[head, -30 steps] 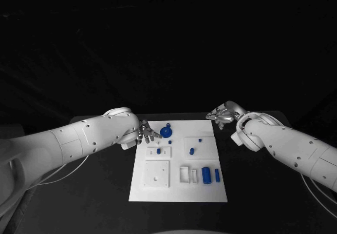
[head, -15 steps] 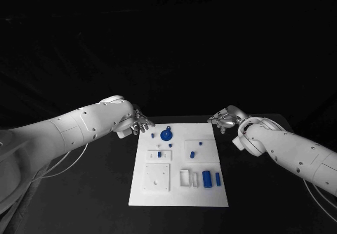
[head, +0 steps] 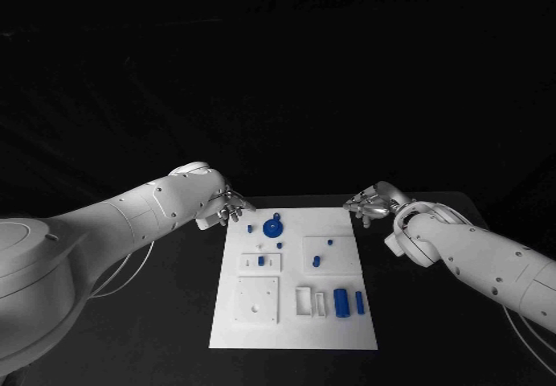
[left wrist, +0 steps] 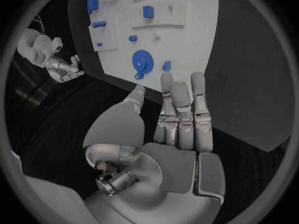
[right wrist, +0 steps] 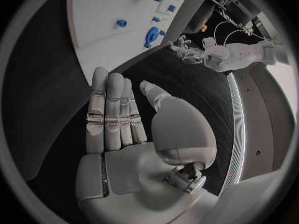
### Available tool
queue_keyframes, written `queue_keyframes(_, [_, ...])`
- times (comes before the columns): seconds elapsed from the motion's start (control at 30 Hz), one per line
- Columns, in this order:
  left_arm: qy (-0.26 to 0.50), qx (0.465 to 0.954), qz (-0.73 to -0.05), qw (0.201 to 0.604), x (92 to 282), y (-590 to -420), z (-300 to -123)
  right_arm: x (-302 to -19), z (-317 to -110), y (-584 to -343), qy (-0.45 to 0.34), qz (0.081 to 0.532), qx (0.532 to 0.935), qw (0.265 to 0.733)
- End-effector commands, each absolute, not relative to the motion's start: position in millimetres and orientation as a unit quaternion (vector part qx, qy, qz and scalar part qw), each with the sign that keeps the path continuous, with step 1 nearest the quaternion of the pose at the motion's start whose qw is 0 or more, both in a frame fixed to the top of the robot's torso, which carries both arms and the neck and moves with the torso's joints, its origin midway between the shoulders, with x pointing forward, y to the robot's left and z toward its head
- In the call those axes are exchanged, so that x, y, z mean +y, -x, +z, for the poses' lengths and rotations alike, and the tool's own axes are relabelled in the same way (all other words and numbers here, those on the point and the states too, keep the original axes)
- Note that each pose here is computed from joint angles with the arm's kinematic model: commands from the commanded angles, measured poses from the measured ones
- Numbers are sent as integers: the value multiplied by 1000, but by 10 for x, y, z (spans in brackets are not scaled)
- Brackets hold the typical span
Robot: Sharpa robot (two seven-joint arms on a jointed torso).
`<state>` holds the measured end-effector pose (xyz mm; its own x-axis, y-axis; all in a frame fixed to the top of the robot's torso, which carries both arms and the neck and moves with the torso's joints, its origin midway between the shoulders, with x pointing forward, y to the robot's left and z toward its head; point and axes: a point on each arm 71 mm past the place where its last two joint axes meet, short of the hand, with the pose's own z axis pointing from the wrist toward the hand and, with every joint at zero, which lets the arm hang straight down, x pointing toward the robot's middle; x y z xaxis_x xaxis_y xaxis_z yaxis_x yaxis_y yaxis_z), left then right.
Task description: Assemble the parts on the task board
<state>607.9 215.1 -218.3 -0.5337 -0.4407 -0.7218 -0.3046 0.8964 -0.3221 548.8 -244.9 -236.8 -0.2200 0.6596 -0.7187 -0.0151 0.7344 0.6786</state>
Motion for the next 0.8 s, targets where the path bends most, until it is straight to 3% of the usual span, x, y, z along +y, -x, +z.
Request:
queue_keyframes(0.03, [198,883,-102,412,2118,-6077,-2234,-2438,-2335,-5496,-229,296,718,587])
queue_keyframes(0.33, [206,882,-104,411,2173,-6094,-2308,-2405,-2258,-5524,-234,307,711,587])
queue_keyframes(0.6, [204,884,-108,406,2194,-6086,-2363,-2384,-2139,-5550,-263,360,666,598])
queue_keyframes(0.8, [204,885,-111,404,2194,-6083,-2379,-2382,-2106,-5559,-272,371,654,601])
